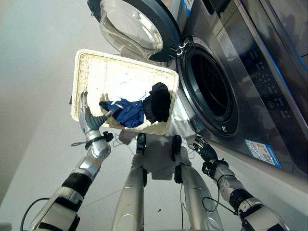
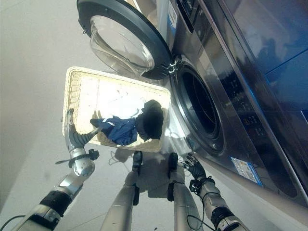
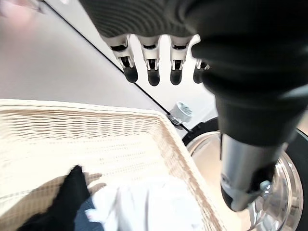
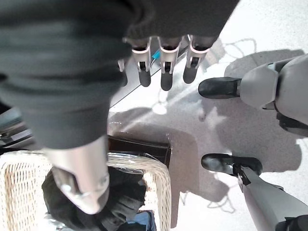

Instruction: Put the clothes into the washing machine.

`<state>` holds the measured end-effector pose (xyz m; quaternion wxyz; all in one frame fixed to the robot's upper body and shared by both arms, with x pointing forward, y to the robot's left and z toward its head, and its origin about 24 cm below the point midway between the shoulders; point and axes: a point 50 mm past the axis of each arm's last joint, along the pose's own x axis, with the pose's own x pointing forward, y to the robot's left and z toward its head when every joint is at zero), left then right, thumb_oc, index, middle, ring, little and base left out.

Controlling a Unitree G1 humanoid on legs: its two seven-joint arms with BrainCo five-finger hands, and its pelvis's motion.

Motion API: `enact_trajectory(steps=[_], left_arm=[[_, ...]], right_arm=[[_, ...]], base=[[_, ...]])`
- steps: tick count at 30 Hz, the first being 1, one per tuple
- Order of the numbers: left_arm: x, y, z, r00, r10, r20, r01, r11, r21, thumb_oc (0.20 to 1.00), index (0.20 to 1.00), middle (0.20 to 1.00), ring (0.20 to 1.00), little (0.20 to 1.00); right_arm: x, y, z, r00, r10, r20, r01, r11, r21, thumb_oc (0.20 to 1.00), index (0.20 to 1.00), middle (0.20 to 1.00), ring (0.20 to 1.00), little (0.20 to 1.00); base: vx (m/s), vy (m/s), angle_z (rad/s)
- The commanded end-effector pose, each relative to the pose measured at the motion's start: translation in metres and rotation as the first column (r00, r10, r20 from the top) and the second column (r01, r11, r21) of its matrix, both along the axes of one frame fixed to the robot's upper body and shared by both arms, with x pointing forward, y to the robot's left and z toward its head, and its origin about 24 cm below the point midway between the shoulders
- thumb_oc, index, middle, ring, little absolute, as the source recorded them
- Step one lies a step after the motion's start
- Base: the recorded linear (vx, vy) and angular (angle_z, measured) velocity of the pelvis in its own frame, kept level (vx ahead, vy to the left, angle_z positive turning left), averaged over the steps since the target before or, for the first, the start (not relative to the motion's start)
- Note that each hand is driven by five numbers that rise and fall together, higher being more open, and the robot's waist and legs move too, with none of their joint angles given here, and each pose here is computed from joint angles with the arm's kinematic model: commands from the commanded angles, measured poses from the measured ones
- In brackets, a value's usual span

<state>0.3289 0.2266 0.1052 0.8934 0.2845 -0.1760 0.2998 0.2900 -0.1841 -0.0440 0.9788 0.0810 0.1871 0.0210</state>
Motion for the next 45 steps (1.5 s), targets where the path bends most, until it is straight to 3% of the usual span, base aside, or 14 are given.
enact_trajectory(steps=[1, 4, 5, 10, 14, 21, 25, 30, 31, 39, 40, 41, 42, 45], left_arm=[[0.010, -0.001, -0.003, 0.989, -0.022, -0.146, 0.027, 0.999, 0.034, 1.000, 1.000, 1.000, 1.000, 1.000], [0.014, -0.002, -0.011, 0.974, -0.025, -0.226, 0.036, 0.998, 0.044, 1.000, 1.000, 1.000, 1.000, 1.000], [0.020, 0.001, -0.027, 0.930, -0.027, -0.367, 0.038, 0.999, 0.022, 1.000, 1.000, 1.000, 1.000, 1.000], [0.024, 0.017, -0.056, 0.795, -0.056, -0.605, -0.027, 0.991, -0.128, 1.000, 1.000, 1.000, 1.000, 1.000], [0.021, 0.040, -0.066, 0.705, -0.019, -0.709, -0.140, 0.976, -0.166, 1.000, 1.000, 1.000, 1.000, 1.000], [0.018, 0.061, -0.066, 0.642, 0.001, -0.767, -0.278, 0.933, -0.231, 1.000, 1.000, 1.000, 1.000, 1.000], [0.029, 0.057, -0.052, 0.697, -0.030, -0.716, -0.218, 0.943, -0.252, 1.000, 1.000, 1.000, 1.000, 1.000], [0.052, 0.036, -0.014, 0.852, -0.134, -0.506, -0.060, 0.936, -0.348, 1.000, 1.000, 1.000, 1.000, 1.000], [0.060, 0.024, 0.002, 0.894, -0.210, -0.396, 0.025, 0.905, -0.424, 1.000, 1.000, 1.000, 1.000, 1.000], [0.077, -0.035, 0.041, 0.892, -0.430, -0.143, 0.299, 0.795, -0.528, 1.000, 1.000, 1.000, 1.000, 1.000], [0.078, -0.044, 0.044, 0.877, -0.463, -0.128, 0.335, 0.781, -0.527, 0.893, 0.893, 0.893, 0.893, 0.893], [0.079, -0.052, 0.049, 0.865, -0.490, -0.107, 0.371, 0.769, -0.521, 0.285, 0.285, 0.285, 0.285, 0.285], [0.079, -0.062, 0.051, 0.853, -0.508, -0.121, 0.394, 0.778, -0.490, 0.200, 0.200, 0.200, 0.200, 0.200], [0.080, -0.068, 0.053, 0.854, -0.503, -0.133, 0.391, 0.789, -0.474, 0.200, 0.200, 0.200, 0.200, 0.200]], right_arm=[[-0.004, -0.003, 0.003, 0.999, -0.002, 0.032, 0.001, 1.000, 0.017, 1.000, 1.000, 1.000, 1.000, 1.000], [-0.002, -0.001, 0.005, 0.999, 0.004, 0.033, -0.005, 1.000, 0.015, 1.000, 1.000, 1.000, 1.000, 1.000], [0.001, -0.001, 0.007, 0.999, 0.021, 0.033, -0.021, 1.000, 0.001, 1.000, 1.000, 1.000, 1.000, 1.000], [0.008, -0.002, 0.013, 0.998, 0.052, 0.037, -0.051, 0.998, -0.034, 1.000, 1.000, 1.000, 1.000, 1.000], [0.012, -0.003, 0.017, 0.996, 0.075, 0.037, -0.073, 0.996, -0.058, 1.000, 1.000, 1.000, 1.000, 1.000], [0.017, 0.003, 0.022, 0.994, 0.100, 0.043, -0.098, 0.994, -0.057, 1.000, 1.000, 1.000, 1.000, 1.000], [0.021, 0.007, 0.027, 0.993, 0.104, 0.056, -0.103, 0.994, -0.025, 1.000, 1.000, 1.000, 1.000, 1.000], [0.022, 0.013, 0.030, 0.991, 0.114, 0.071, -0.113, 0.994, -0.014, 1.000, 1.000, 1.000, 1.000, 1.000], [0.020, 0.018, 0.030, 0.990, 0.115, 0.076, -0.115, 0.993, -0.003, 1.000, 1.000, 1.000, 1.000, 1.000], [0.023, 0.043, 0.034, 0.985, 0.133, 0.106, -0.139, 0.989, 0.055, 1.000, 1.000, 1.000, 1.000, 1.000], [0.022, 0.047, 0.034, 0.985, 0.133, 0.106, -0.140, 0.988, 0.066, 1.000, 1.000, 1.000, 1.000, 1.000], [0.024, 0.050, 0.038, 0.984, 0.136, 0.118, -0.145, 0.987, 0.071, 1.000, 1.000, 1.000, 1.000, 1.000], [0.023, 0.053, 0.039, 0.983, 0.136, 0.123, -0.147, 0.985, 0.085, 1.000, 1.000, 1.000, 1.000, 1.000], [0.026, 0.054, 0.044, 0.982, 0.134, 0.136, -0.148, 0.984, 0.096, 1.000, 1.000, 1.000, 1.000, 1.000]], base=[[0.00, 0.000, 0.00], [0.01, 0.016, 0.00], [0.02, 0.093, -0.04], [0.02, 0.084, -0.10], [0.02, 0.086, -0.13], [0.02, 0.039, -0.11], [0.03, 0.022, -0.13], [0.01, -0.001, -0.07], [-0.02, -0.061, 0.00], [0.00, -0.097, 0.02], [-0.01, -0.071, 0.07], [-0.01, -0.087, 0.07], [-0.03, -0.061, 0.06], [-0.02, -0.027, 0.04]])
